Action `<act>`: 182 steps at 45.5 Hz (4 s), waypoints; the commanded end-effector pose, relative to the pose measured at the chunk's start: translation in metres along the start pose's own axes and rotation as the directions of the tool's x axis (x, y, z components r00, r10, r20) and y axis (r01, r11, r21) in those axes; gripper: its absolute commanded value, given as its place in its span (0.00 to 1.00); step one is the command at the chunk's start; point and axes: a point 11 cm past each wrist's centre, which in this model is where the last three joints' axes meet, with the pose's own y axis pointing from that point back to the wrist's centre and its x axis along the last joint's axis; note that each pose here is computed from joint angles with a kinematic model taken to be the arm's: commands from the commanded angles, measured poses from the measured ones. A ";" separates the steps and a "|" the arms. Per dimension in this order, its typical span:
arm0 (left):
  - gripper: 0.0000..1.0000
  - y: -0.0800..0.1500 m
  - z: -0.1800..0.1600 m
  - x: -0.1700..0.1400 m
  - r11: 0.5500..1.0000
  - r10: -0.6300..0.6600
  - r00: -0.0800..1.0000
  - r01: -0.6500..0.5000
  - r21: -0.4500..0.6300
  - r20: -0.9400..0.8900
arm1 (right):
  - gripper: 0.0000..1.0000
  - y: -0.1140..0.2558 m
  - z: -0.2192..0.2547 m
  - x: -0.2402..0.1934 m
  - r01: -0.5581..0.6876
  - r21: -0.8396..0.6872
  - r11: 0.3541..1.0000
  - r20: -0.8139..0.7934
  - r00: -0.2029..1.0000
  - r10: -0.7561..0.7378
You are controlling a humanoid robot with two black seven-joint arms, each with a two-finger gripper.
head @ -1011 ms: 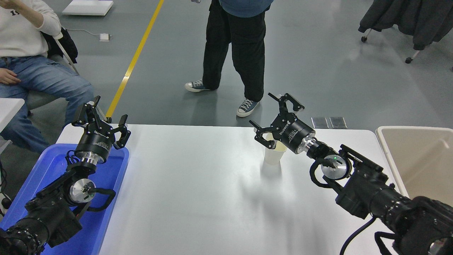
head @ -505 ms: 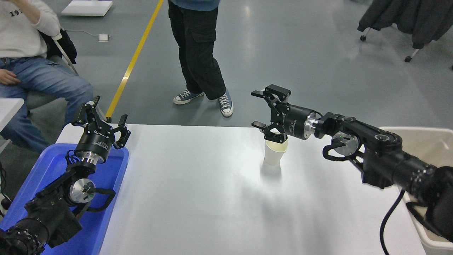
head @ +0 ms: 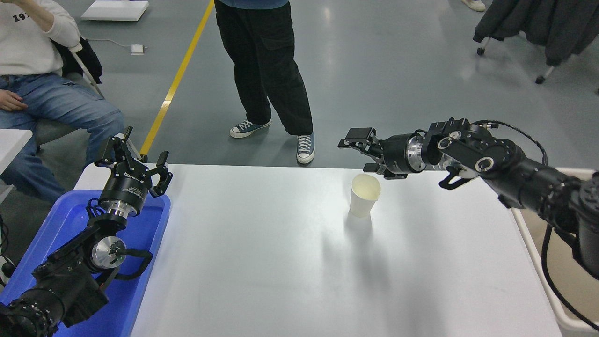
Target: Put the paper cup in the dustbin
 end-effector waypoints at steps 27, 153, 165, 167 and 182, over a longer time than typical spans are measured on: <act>1.00 0.000 0.000 0.001 1.000 0.001 1.000 -0.001 0.000 0.001 | 1.00 -0.026 0.052 -0.036 -0.085 -0.166 0.983 -0.209 0.977 0.049; 1.00 0.001 0.001 0.002 1.000 0.003 1.000 -0.003 -0.001 0.002 | 0.00 -0.034 0.040 -0.065 -0.003 0.000 1.000 -0.181 0.983 0.003; 1.00 0.001 0.001 0.002 1.000 0.004 1.000 -0.004 -0.002 0.002 | 0.00 -0.006 0.019 -0.030 -0.003 0.056 0.998 -0.181 0.983 0.013; 1.00 0.001 0.001 0.002 1.000 0.002 1.000 -0.002 -0.002 0.001 | 0.00 0.000 0.016 -0.022 -0.009 0.061 0.998 -0.183 0.983 0.020; 1.00 0.002 0.001 0.003 1.000 0.005 1.000 -0.005 0.000 0.002 | 0.00 0.049 0.014 0.024 -0.049 0.064 0.997 -0.197 0.978 0.060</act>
